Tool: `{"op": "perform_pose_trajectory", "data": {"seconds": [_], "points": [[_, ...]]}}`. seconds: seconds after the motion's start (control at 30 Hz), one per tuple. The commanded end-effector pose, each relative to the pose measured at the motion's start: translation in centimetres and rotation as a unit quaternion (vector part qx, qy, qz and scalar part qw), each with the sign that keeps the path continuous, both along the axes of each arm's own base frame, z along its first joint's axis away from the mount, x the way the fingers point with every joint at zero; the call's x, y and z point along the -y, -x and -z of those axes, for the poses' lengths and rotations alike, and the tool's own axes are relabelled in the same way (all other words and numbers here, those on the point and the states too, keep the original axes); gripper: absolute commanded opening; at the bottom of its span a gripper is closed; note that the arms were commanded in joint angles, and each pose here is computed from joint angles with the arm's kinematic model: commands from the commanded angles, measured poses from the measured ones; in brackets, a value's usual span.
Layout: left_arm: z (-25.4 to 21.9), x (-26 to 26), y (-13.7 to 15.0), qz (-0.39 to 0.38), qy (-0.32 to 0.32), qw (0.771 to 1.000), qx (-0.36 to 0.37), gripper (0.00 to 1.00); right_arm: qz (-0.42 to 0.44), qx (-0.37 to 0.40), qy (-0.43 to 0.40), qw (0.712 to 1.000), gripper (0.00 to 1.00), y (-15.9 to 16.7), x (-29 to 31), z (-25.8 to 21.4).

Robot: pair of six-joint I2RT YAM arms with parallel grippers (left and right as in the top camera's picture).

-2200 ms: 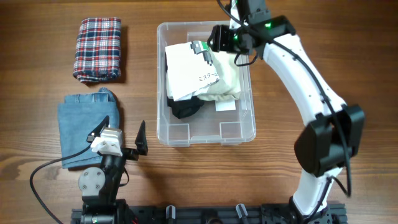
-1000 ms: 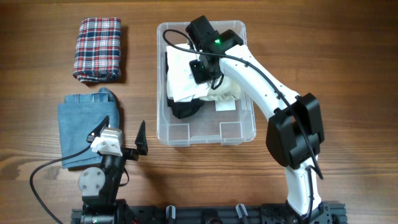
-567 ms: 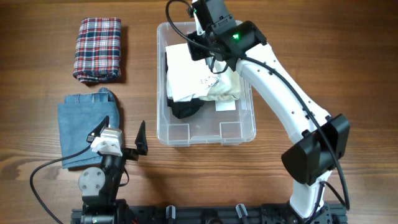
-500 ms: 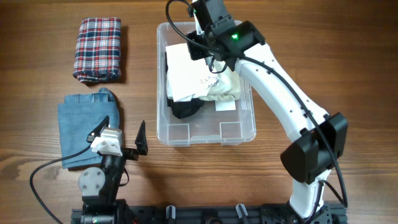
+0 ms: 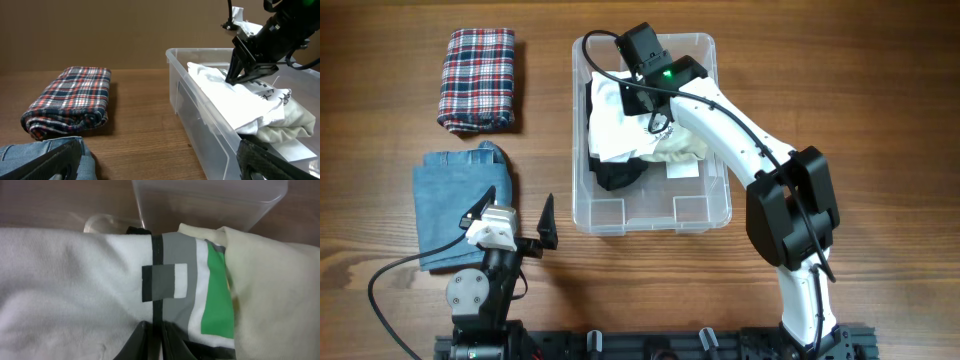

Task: Pack container
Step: 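Press and tuck the white T-shirt down inside the container with the right gripper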

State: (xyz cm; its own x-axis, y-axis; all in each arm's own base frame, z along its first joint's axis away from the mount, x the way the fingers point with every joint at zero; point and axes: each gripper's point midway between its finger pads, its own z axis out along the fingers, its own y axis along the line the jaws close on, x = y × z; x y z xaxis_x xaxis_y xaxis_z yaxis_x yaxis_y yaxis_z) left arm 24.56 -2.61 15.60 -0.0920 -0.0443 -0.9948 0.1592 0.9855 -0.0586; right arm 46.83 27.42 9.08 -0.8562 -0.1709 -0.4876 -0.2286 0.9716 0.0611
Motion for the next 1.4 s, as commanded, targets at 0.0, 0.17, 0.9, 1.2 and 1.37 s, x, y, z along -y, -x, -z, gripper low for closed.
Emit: {"op": "perform_pose_trajectory", "data": {"seconds": [0.0, 0.17, 0.9, 1.2, 1.37], "points": [[0.3, -0.3, 0.0, -0.006, -0.006, 1.0, -0.003, 1.0, 0.027, 0.002, 0.019, 0.999, 0.1, -0.5, 1.6, 0.6], [0.3, -0.3, 0.0, -0.006, -0.006, 1.0, -0.003, 1.0, 0.036, 0.048, 0.008, 0.998, 0.12, -1.6, 1.9, -3.6], [0.3, -0.3, 0.0, -0.006, -0.006, 1.0, -0.003, 1.0, -0.001, -0.051, -0.017, 0.999, 0.2, 3.5, 2.5, 1.2], [0.3, -0.3, 0.0, -0.005, -0.006, 1.0, -0.003, 1.0, 0.011, 0.004, -0.011, 1.0, 0.2, 2.1, 3.0, -2.3], [0.3, -0.3, 0.0, -0.006, -0.006, 1.0, -0.003, 1.0, 0.007, 0.08, -0.06, 0.995, 0.22, 0.9, 2.2, -10.3]]}}
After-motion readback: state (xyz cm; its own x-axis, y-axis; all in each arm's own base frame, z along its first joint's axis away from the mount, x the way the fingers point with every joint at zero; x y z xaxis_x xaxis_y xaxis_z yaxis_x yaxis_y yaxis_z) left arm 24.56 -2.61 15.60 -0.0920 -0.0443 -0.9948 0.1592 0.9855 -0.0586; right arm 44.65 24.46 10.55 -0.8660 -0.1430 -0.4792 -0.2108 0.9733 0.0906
